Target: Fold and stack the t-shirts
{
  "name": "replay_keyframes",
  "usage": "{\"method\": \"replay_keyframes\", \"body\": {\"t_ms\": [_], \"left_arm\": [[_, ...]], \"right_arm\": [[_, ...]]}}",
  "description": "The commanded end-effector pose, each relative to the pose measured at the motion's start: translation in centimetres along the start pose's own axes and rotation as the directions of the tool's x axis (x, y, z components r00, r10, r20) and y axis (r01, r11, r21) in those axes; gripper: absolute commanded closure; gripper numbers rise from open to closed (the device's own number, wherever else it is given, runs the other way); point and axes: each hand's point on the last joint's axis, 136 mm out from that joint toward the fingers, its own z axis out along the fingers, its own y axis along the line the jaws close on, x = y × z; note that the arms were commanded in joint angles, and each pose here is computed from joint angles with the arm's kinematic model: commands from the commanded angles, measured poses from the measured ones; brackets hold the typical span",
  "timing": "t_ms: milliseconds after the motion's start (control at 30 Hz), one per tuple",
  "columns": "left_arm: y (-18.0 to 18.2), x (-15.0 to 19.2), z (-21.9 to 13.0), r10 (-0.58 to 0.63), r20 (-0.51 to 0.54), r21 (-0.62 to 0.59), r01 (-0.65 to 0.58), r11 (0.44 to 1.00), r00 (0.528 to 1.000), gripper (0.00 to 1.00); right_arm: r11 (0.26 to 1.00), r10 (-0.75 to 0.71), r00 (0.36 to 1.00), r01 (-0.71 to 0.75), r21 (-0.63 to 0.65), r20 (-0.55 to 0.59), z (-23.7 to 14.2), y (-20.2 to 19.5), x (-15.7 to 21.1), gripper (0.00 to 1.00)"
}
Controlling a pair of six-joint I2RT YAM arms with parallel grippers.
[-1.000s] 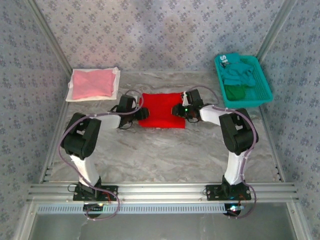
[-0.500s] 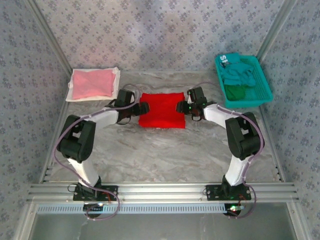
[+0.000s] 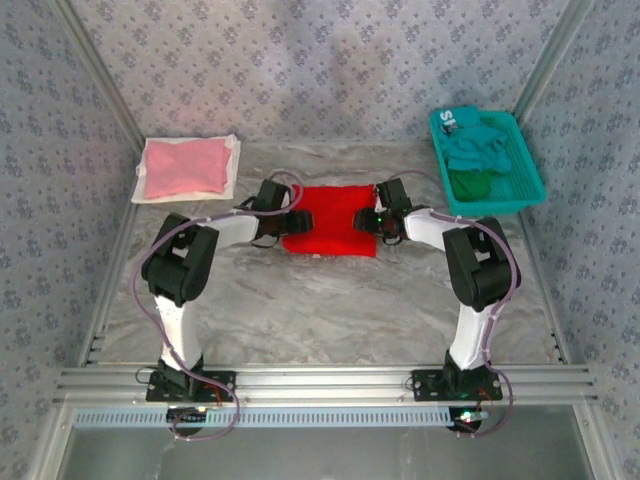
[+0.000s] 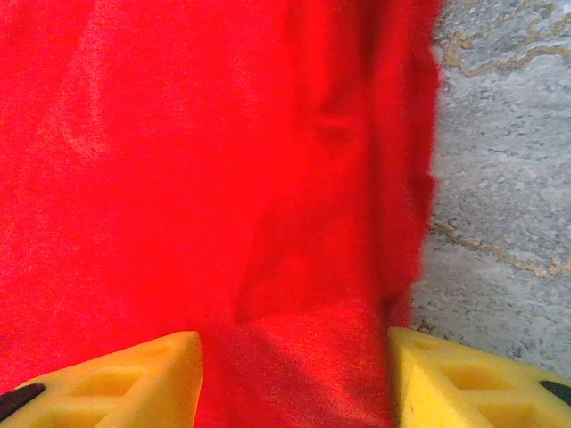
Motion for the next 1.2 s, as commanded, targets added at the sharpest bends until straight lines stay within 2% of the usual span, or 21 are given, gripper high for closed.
{"method": "replay_keyframes", "body": {"t_ms": [0,133,233,333,433,600,700,900,1067,1167], "left_arm": [[-2.1,0.9,1.2,0.011,-0.037,0.07,-0.008,0.998,0.999,0.37],[-2.1,1.6,2.0,-0.003,-0.058,0.08,0.008,0.997,0.998,0.42],[-2.0,1.6,2.4,0.001,-0.054,0.087,0.004,0.996,0.999,0.56],[-2.0,1.4,2.7,0.006,-0.05,0.087,-0.002,0.996,0.999,0.59],[-1.8,1.2,2.9,0.014,-0.046,0.082,-0.01,0.997,0.999,0.7],[0.1,0.5,2.5,-0.017,-0.032,0.064,0.019,0.998,0.999,0.86],[1.6,-0.3,1.4,-0.017,-0.014,0.028,0.018,0.999,1.0,1.0],[4.7,-4.0,-1.6,0.026,0.031,-0.1,-0.023,0.995,0.999,1.0],[5.6,-7.8,-3.3,0.137,-0.004,-0.262,-0.133,0.956,0.991,1.0],[5.4,-10.4,-4.4,0.208,0.005,-0.328,-0.194,0.925,0.978,1.0]], "right_arm": [[1.0,0.02,1.0,-0.02,-0.024,-0.001,0.8,0.1,-0.4,0.44],[0.998,0.034,0.999,-0.035,-0.046,-0.012,1.3,0.2,-0.2,0.45],[0.998,0.038,0.999,-0.039,-0.056,-0.008,1.4,0.2,-0.1,0.45],[0.996,0.046,0.999,-0.046,-0.072,-0.008,1.4,0.3,-0.1,0.45],[0.995,0.049,0.999,-0.049,-0.083,-0.004,1.2,0.5,-0.4,0.45],[0.994,0.047,0.998,-0.042,-0.097,0.051,-1.7,0.8,-1.9,0.45],[0.995,0.03,0.993,-0.02,-0.095,0.113,-4.5,0.8,-3.3,0.45],[0.993,-0.032,0.975,0.056,-0.104,0.222,-9.2,1.5,-4.6,0.43],[0.981,-0.097,0.966,0.133,-0.139,0.238,-9.8,2.7,-4.0,0.33],[0.974,-0.131,0.963,0.169,-0.149,0.233,-9.6,3.5,-3.5,0.31]]}}
